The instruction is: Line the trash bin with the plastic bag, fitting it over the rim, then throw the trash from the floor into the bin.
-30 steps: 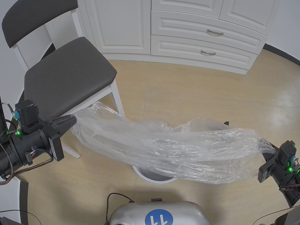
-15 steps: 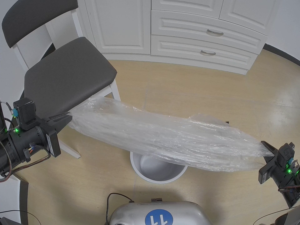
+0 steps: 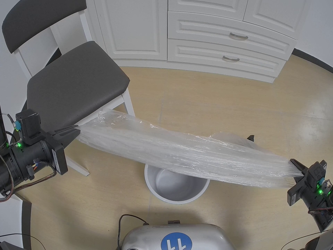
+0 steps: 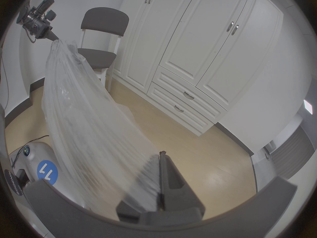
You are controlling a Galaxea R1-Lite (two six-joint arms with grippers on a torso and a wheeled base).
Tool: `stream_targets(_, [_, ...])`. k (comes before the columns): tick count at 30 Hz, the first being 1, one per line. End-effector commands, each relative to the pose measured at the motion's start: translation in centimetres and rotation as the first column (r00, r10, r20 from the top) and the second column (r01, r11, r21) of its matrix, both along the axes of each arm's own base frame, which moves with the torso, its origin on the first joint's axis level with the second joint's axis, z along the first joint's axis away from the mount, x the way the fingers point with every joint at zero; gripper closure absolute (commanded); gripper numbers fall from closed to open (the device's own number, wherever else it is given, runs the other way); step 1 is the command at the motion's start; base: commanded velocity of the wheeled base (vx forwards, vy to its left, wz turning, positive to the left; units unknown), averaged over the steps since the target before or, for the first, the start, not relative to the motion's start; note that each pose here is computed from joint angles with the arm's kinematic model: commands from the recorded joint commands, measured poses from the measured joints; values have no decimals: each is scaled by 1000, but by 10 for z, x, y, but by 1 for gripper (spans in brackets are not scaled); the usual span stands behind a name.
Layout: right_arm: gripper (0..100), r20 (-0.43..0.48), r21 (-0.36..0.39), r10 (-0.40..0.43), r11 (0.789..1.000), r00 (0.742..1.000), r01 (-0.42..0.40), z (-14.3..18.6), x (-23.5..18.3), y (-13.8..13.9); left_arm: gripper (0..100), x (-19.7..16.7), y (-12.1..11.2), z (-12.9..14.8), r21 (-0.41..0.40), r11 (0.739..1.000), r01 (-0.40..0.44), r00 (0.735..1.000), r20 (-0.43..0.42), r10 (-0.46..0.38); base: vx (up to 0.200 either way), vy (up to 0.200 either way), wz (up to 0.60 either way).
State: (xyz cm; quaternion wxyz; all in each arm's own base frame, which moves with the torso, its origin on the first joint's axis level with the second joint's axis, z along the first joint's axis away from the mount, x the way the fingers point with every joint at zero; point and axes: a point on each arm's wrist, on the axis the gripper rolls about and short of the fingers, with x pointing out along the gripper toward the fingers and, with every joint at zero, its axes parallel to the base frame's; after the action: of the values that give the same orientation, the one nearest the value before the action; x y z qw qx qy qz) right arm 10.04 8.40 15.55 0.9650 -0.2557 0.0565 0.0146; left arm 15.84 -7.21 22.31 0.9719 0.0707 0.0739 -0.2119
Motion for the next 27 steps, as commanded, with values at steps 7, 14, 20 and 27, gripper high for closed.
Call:
stream_targets(7, [100, 18, -29, -36, 999, 999, 37, 0, -4, -12, 100, 3, 10, 0, 30, 998, -55, 998, 14, 55, 0, 0, 0])
stream_targets(14, [100, 59, -14, -21, 1000, 998, 22, 11, -4, -17, 100, 2, 9, 0, 29, 998, -48, 999, 18, 47, 0, 0, 0])
stream_targets(20, [100, 99, -31, 48, 998, 994, -46, 28, 0, -9, 100, 0, 2, 5, 22, 1000, -5, 999, 34, 4, 0, 0, 0])
stream_targets(27, [100, 93, -51, 166, 985, 982, -162, 24, -4, -7, 100, 6, -31, 5, 14, 991, 135, 989, 53, -136, 0, 0, 0])
